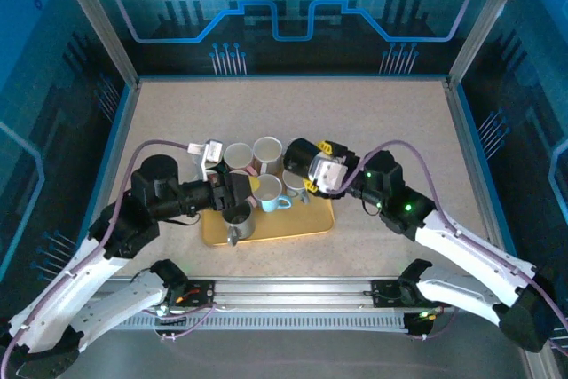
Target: Turn the mug right side up
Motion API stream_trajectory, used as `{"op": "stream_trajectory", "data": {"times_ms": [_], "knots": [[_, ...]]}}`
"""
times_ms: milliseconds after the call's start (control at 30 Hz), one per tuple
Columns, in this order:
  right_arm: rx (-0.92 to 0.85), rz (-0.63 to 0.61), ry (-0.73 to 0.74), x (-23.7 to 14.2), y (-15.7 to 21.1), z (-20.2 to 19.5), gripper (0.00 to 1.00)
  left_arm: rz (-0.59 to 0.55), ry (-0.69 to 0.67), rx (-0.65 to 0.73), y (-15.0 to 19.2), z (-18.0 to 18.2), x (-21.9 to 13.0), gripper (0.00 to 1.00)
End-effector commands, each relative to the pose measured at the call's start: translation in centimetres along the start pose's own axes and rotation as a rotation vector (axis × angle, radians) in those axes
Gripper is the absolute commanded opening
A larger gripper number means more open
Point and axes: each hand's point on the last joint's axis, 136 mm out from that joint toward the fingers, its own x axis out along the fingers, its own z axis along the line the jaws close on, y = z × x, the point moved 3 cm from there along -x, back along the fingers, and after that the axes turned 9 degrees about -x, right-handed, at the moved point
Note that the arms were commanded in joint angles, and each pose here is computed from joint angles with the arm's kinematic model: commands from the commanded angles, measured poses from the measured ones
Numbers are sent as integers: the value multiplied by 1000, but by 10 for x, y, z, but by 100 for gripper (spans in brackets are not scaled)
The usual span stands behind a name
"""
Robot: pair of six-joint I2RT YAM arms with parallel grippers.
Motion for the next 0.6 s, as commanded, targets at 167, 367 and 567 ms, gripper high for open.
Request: {"op": "stream_trajectory", "data": {"times_ms": [167,367,567], "knots": [[-289,-177,297,-21,-47,-26,9,129,190,-427,7,-1,30,58],[-344,-193,290,-21,-54,-16,10,139,171,-446,5,1,40,64],[-389,-200,304,-26,-61,-16,10,173,122,-496,10,17,59,58]]}}
